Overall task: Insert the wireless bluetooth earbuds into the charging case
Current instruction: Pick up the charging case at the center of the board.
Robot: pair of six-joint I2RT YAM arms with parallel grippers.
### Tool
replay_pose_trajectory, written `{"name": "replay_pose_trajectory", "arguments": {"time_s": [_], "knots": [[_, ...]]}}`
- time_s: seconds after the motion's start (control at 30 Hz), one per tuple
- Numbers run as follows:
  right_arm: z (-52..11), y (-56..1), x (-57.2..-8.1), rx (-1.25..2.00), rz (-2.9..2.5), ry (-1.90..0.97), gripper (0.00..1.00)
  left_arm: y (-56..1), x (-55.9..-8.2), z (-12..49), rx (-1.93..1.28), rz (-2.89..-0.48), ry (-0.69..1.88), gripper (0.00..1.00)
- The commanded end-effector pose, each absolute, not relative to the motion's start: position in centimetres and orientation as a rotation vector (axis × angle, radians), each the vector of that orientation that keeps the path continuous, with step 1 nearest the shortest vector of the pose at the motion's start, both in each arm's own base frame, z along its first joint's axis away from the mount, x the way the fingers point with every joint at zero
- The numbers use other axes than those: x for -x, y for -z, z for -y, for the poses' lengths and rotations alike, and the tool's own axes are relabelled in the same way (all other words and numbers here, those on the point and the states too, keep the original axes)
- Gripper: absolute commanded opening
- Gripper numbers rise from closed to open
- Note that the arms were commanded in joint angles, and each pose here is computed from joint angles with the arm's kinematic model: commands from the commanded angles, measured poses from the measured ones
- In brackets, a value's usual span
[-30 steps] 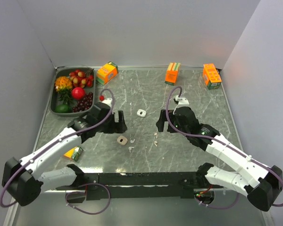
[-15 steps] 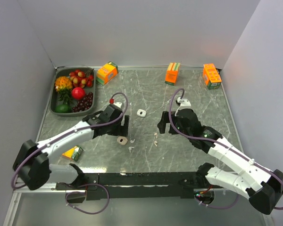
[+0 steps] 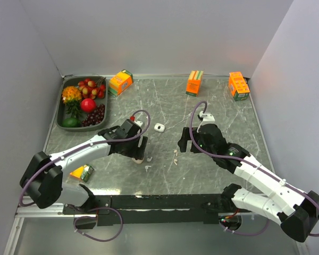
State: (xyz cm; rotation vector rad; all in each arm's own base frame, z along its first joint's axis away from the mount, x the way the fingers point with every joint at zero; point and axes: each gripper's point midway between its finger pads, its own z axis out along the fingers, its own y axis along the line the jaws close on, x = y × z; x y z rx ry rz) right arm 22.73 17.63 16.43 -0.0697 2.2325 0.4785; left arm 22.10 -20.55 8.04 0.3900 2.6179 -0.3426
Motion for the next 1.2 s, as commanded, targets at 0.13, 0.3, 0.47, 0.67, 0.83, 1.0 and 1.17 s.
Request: {"name": "replay_pose_trajectory", "arguments": {"time_s": [0.13,0.3,0.47,0.67,0.83,1.0,1.17], "knots": [[-18.3,-17.2,-22.8,0.076,-2.199,-0.530,0.99,-7.2,-21.4,20.1,-0.362,-2.697,0.305,0.86],[-18.3,-17.1,-22.7,0.069,-2.206,-0.532,0.99,-5.5,-21.2,20.2,-0.374,-2.735,0.285,0.86],[-18.2,-17.1,-22.5,0.068,-2.200,-0.541,0.99,-4.1,-21.4,20.1,-0.390,-2.756,0.256,0.86],[-18.2,-16.9,-22.4,0.067,-2.205,-0.541,0.99,-3.6,-21.9,20.6,-0.426,-2.743,0.273,0.84],[-18.0,-16.6,-22.2,0.063,-2.217,-0.534,0.99,-3.4,-22.9,20.9,-0.459,-2.735,0.243,0.81],[-17.7,-16.6,-22.3,0.059,-2.213,-0.516,0.99,-2.8,-23.1,20.9,-0.466,-2.746,0.224,0.79],[-17.7,-16.5,-22.3,0.061,-2.217,-0.512,0.99,-2.6,-23.4,21.0,-0.466,-2.746,0.209,0.76]]}}
